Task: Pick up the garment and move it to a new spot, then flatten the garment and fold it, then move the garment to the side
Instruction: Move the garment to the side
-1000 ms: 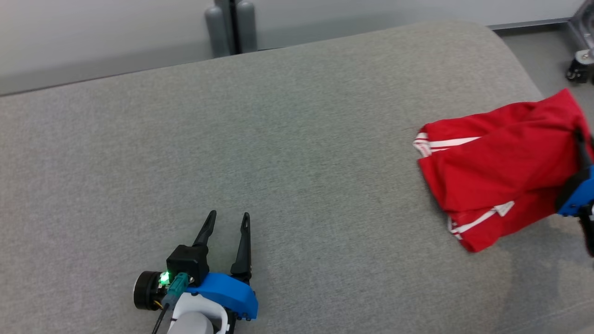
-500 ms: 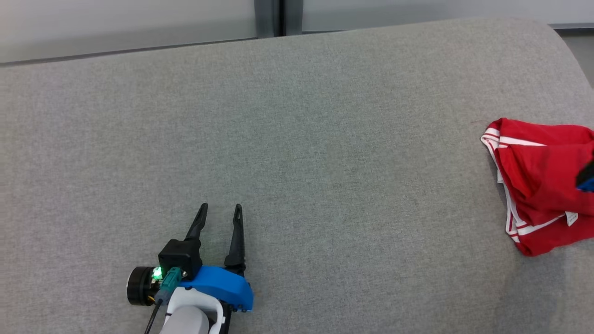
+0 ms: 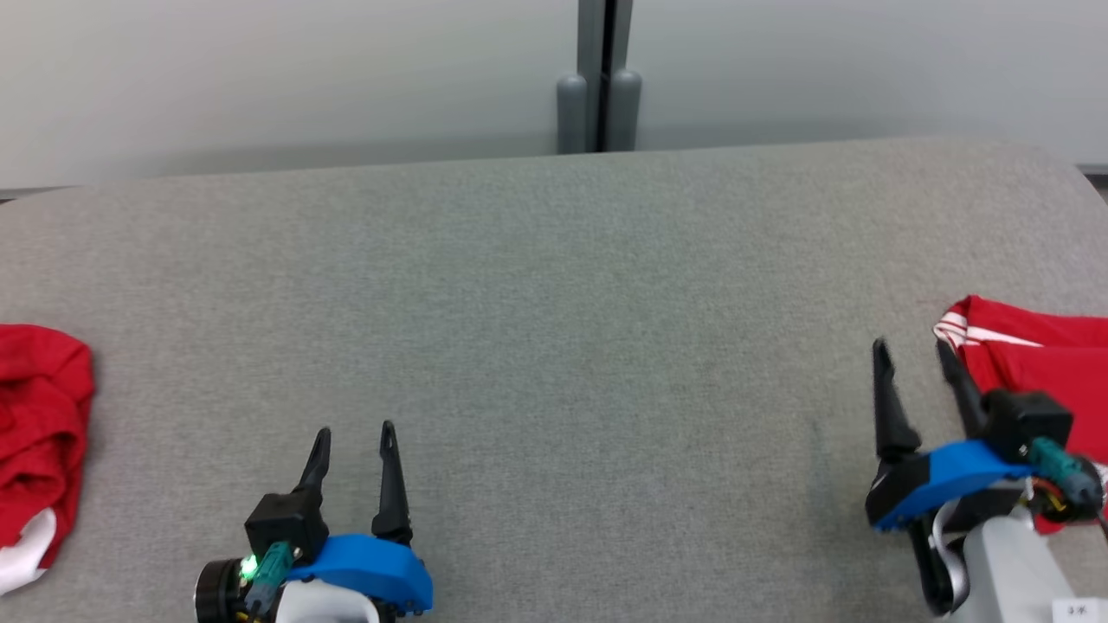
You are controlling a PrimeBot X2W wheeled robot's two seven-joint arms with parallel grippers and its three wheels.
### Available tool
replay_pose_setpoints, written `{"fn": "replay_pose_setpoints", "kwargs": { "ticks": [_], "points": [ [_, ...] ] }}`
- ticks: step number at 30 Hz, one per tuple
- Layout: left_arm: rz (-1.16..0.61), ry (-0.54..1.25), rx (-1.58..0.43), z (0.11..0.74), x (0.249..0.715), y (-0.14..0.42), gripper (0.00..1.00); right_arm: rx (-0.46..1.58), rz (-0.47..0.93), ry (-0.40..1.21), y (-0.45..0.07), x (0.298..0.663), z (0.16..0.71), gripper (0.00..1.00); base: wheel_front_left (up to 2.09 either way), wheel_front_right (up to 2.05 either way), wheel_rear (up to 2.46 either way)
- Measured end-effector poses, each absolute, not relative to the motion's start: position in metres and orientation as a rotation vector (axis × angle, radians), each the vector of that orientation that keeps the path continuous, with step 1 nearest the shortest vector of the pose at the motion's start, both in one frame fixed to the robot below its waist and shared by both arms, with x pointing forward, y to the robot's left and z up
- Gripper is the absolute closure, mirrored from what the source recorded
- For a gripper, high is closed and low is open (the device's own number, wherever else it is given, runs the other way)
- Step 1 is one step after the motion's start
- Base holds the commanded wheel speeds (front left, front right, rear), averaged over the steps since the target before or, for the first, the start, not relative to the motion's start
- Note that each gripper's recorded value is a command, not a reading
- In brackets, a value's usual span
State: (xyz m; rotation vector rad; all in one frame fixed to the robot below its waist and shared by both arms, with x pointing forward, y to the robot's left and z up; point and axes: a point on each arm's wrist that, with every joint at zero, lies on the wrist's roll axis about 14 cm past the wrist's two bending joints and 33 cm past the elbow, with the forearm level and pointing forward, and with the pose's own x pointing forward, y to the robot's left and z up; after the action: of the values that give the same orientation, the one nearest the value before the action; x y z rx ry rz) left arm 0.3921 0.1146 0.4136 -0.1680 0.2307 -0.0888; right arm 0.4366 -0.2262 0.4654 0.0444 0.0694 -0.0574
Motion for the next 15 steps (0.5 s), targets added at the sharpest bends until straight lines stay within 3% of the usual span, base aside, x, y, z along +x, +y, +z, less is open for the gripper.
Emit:
{"fn": "replay_pose_setpoints", "kwargs": {
  "ticks": [15],
  "points": [
    [0.064, 0.179, -0.176, 0.429, 0.349, 0.165, 0.00, 0.117, 0.093, 0.081, -0.164, 0.402, 0.462, 0.00, 0.00, 0.00, 0.00]
  ]
}}
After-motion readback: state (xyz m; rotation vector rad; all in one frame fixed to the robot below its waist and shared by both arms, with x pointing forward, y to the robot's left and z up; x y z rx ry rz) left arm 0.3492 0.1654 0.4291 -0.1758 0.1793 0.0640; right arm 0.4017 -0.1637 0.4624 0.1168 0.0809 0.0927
